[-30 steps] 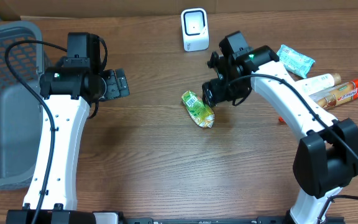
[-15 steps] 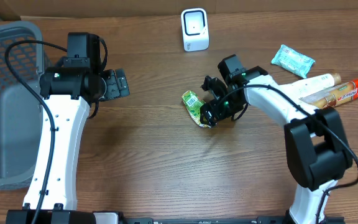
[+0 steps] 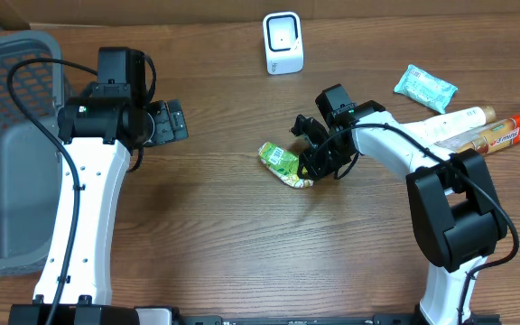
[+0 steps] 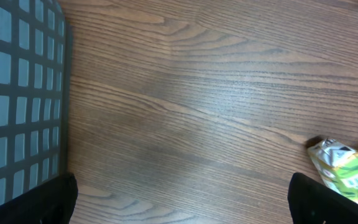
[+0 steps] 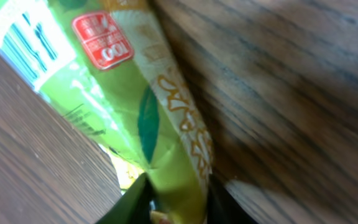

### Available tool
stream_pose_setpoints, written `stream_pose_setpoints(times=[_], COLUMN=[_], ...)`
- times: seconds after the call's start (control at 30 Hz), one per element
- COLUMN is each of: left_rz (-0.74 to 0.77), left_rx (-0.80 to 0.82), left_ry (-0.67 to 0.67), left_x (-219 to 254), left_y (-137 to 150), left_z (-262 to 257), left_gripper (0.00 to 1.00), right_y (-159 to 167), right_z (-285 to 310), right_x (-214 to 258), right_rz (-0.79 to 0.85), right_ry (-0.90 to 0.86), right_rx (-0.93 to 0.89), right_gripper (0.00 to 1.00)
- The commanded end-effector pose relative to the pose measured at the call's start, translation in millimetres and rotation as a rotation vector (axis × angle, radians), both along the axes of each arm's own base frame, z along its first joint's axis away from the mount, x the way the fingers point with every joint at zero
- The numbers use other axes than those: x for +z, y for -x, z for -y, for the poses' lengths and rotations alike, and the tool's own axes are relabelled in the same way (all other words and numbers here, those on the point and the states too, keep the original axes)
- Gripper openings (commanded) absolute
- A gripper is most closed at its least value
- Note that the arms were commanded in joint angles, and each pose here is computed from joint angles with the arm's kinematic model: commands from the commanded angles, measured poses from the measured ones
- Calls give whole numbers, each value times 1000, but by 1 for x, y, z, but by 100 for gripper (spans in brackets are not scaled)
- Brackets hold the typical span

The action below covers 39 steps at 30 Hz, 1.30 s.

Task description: Scan the item barcode

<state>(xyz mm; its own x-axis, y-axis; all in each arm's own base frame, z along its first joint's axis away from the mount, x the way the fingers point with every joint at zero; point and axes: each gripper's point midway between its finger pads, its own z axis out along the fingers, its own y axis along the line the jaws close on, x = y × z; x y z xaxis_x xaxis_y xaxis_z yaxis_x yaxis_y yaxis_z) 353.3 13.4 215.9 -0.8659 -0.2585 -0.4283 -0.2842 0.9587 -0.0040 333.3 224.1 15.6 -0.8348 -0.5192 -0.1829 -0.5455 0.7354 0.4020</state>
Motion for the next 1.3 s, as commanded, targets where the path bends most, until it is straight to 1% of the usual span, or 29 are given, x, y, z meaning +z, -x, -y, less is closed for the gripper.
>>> stream_pose_setpoints(times=[0.0,0.27,0.4,0.53,0.63,0.77,0.9,0.97,1.03,1.1,1.17,1.23,1.27], left_rz=[-6,-6,-6,-6,-6,-6,-6,-6,-6,-6,-6,-6,-6], left_rx=[8,8,8,8,8,8,8,8,8,8,8,8,8], left_ry=[-6,-6,-6,-6,-6,-6,-6,-6,-6,-6,-6,-6,-6], left_x=[-3,-3,-3,-3,-3,-3,-3,-3,-3,-3,-3,-3,-3], left_y=[0,0,0,0,0,0,0,0,0,0,0,0,0], left_z=[-1,-1,-1,-1,-1,-1,-1,-1,-1,-1,-1,-1,-1], left_gripper=[100,100,100,100,100,99,99,100,100,99,100,100,100], right_y=[5,-13,-24,-43,-57,-62,-54,-46,-36,-16,-3,8,13], right_z=[-1,-8,-5,20,49,58,48,36,24,8,-1,-7,-9], right_x=[-3,32,54,67,72,75,78,76,70,54,44,38,36], right_rz=[-24,27,92,195,293,394,531,573,583,530,466,404,378], right_ry=[-2,-23,-2,154,355,508,638,666,663,626,585,552,537], right_rx=[9,10,-3,-119,-267,-357,-409,-383,-345,-280,-246,-222,-212], right_gripper=[17,4,4,4,4,4,4,4,4,5,13,19,24])
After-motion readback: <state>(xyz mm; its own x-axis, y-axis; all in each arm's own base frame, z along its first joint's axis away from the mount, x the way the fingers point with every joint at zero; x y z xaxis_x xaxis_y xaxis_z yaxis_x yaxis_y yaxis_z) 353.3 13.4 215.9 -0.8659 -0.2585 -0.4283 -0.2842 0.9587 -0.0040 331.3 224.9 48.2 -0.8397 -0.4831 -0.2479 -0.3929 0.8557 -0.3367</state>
